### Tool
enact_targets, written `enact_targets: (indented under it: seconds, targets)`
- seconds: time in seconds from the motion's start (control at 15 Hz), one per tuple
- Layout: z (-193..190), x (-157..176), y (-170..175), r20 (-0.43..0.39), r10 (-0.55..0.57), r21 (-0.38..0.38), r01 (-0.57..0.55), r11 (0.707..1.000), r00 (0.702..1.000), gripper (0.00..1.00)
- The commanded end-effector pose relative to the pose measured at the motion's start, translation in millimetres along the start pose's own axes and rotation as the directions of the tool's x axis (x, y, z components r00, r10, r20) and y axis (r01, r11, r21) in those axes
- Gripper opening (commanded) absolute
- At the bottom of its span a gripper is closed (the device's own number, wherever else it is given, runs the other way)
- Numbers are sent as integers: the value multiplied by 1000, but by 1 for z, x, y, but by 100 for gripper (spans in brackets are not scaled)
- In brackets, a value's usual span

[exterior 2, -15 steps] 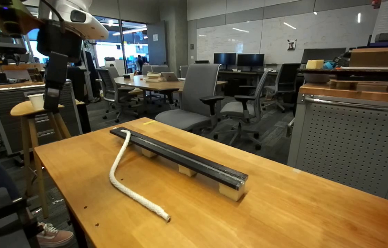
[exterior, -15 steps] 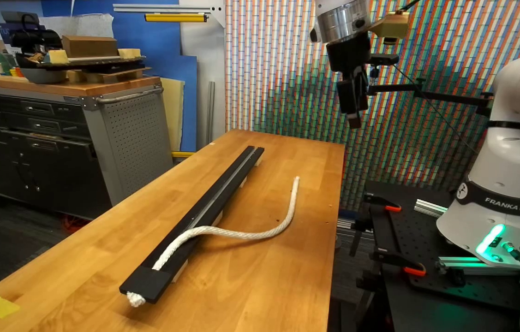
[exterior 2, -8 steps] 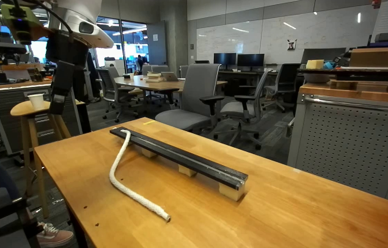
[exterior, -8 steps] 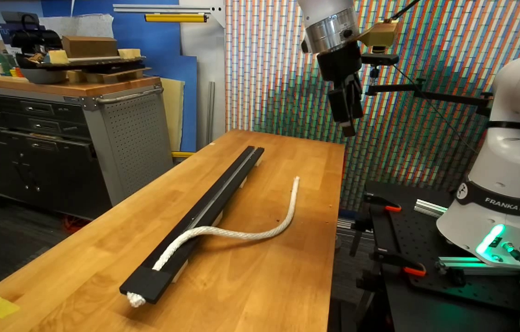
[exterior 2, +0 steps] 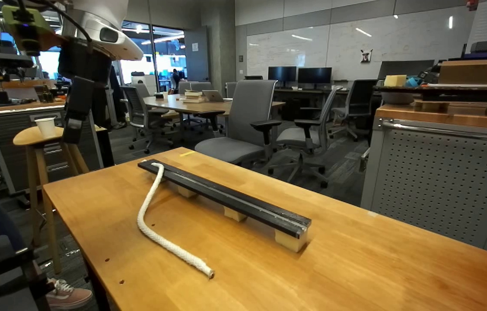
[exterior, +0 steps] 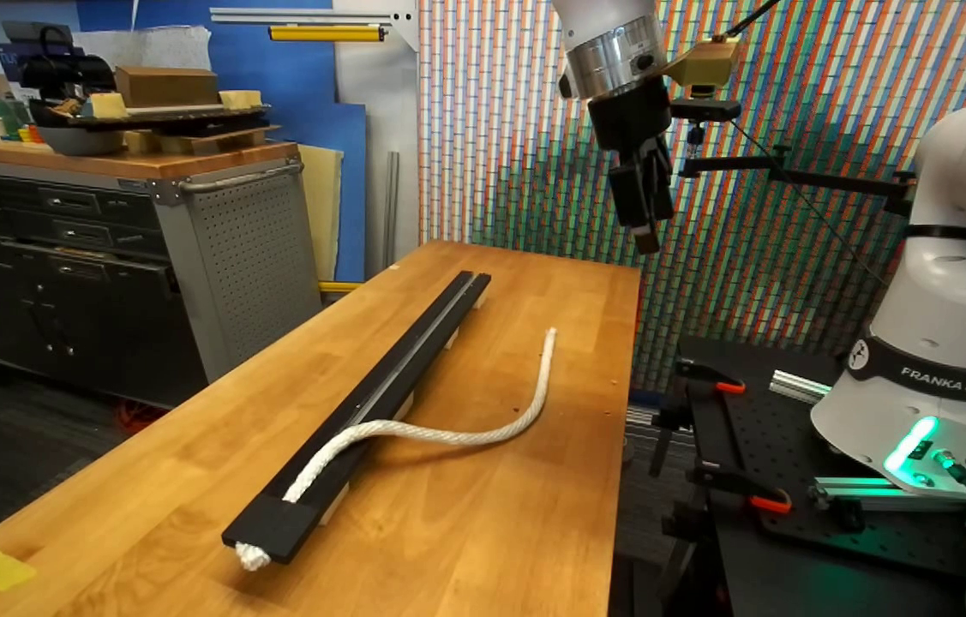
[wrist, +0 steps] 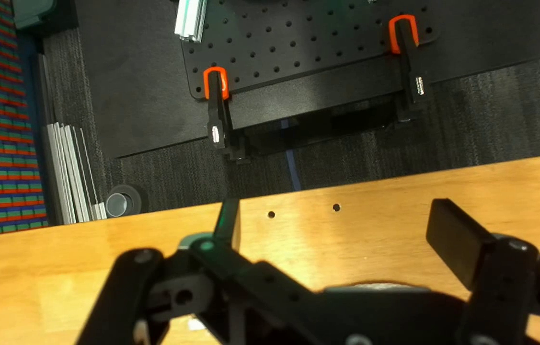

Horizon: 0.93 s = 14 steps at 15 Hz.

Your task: Straighten the rope on the black object and press it in

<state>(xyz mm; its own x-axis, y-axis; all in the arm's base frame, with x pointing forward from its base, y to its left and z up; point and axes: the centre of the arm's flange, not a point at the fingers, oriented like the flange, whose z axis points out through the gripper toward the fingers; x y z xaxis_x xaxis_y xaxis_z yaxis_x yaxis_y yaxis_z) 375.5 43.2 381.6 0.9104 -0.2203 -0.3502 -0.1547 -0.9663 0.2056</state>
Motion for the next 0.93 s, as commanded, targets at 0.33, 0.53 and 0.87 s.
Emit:
enact_targets:
  seconds: [0.33,0.53,0.87]
  targets:
    - [0,0,0,0,0,0,0,1000,1000,100]
    - [-1,15,-7,-61,118,102,-111,989,991,100]
    - [1,48,-15,-172,322,234,-278,931,931,100]
